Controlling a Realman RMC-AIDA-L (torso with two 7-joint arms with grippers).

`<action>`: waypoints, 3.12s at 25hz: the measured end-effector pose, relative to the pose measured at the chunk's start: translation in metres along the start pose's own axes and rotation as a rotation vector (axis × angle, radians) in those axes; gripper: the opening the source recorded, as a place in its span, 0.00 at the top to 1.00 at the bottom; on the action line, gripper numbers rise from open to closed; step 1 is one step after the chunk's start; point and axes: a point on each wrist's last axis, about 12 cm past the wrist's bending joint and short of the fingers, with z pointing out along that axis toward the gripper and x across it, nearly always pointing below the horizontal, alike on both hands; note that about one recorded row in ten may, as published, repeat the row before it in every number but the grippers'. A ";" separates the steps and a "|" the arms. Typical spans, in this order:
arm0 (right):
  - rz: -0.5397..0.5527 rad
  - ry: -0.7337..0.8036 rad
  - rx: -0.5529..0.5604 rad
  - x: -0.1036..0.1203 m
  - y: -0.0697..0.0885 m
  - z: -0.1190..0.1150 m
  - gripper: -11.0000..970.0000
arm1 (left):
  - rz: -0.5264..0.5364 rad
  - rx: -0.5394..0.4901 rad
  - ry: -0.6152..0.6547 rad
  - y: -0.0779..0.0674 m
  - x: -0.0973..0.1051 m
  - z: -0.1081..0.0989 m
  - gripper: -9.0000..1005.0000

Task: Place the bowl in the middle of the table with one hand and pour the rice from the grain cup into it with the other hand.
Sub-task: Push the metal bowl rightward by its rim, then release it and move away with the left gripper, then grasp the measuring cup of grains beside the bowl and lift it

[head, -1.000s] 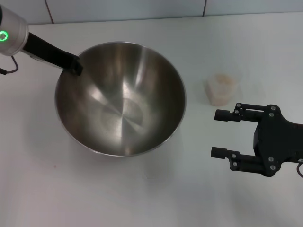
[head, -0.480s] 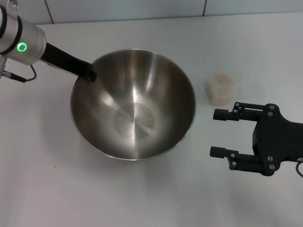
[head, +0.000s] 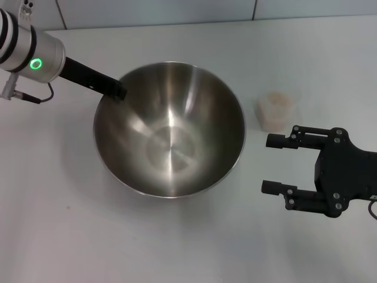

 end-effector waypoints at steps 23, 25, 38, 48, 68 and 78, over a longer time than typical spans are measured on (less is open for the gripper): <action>-0.013 -0.002 0.011 -0.001 -0.002 -0.001 0.33 | -0.030 0.023 -0.218 0.005 -0.006 -0.014 0.40; -0.015 -0.002 0.011 -0.001 -0.002 -0.001 0.33 | -0.041 0.059 -0.293 0.003 -0.008 -0.026 0.32; -0.012 -0.002 0.011 -0.001 -0.001 -0.001 0.33 | -0.042 0.296 -0.899 0.026 0.055 -0.087 0.31; -0.020 -0.004 0.007 -0.003 -0.004 0.000 0.33 | 0.453 0.207 -0.838 0.028 0.127 -0.098 0.32; 0.076 0.009 0.165 0.008 -0.002 -0.026 0.33 | 0.422 0.404 -0.404 0.010 0.141 -0.070 0.32; 0.146 0.027 0.229 0.022 0.004 -0.032 0.34 | 0.424 0.415 -0.394 0.007 0.141 -0.066 0.32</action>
